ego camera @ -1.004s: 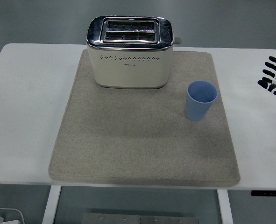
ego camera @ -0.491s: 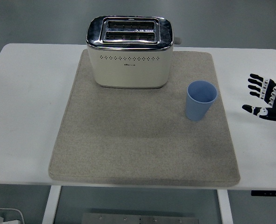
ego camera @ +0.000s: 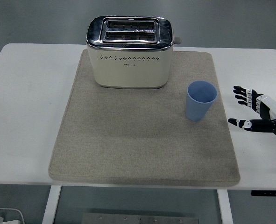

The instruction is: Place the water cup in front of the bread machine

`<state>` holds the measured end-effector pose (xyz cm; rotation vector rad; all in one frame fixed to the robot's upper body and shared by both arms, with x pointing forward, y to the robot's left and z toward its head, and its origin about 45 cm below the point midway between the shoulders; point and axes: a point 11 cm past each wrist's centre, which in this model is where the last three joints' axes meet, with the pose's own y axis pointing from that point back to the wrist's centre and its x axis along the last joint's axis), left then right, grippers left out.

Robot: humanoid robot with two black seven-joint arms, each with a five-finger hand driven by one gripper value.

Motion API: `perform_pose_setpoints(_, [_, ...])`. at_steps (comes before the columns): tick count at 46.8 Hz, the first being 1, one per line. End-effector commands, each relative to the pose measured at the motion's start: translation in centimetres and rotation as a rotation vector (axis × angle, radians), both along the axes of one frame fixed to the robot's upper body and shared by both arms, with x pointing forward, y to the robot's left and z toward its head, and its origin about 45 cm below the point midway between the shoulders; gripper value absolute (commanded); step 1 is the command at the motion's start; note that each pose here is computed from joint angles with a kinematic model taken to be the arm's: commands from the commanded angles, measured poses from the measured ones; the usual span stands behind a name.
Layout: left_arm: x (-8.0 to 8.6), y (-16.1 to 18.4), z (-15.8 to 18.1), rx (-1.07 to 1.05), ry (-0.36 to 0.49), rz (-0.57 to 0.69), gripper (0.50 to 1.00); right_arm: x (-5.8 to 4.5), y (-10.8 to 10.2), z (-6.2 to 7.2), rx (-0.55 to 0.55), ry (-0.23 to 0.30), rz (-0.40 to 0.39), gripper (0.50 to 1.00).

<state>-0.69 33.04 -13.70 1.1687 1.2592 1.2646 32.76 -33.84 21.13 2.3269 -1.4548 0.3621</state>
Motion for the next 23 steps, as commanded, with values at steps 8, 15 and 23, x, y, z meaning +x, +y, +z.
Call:
perform_pose_setpoints(8, [0.0,0.0,0.0,0.000,0.000,0.000,0.999,1.0,1.5,-0.2,-0.006,0.033,0.008,0.940])
perform_pose_setpoints(15, [0.0,0.0,0.0,0.000,0.000,0.000,0.999,1.2,1.6,-0.2,-0.014,0.035,0.010,0.940])
perform_pose_setpoints(23, [0.0,0.0,0.0,0.000,0.000,-0.002,0.999,1.3,1.9,-0.5,-0.015,0.059,0.003,0.940])
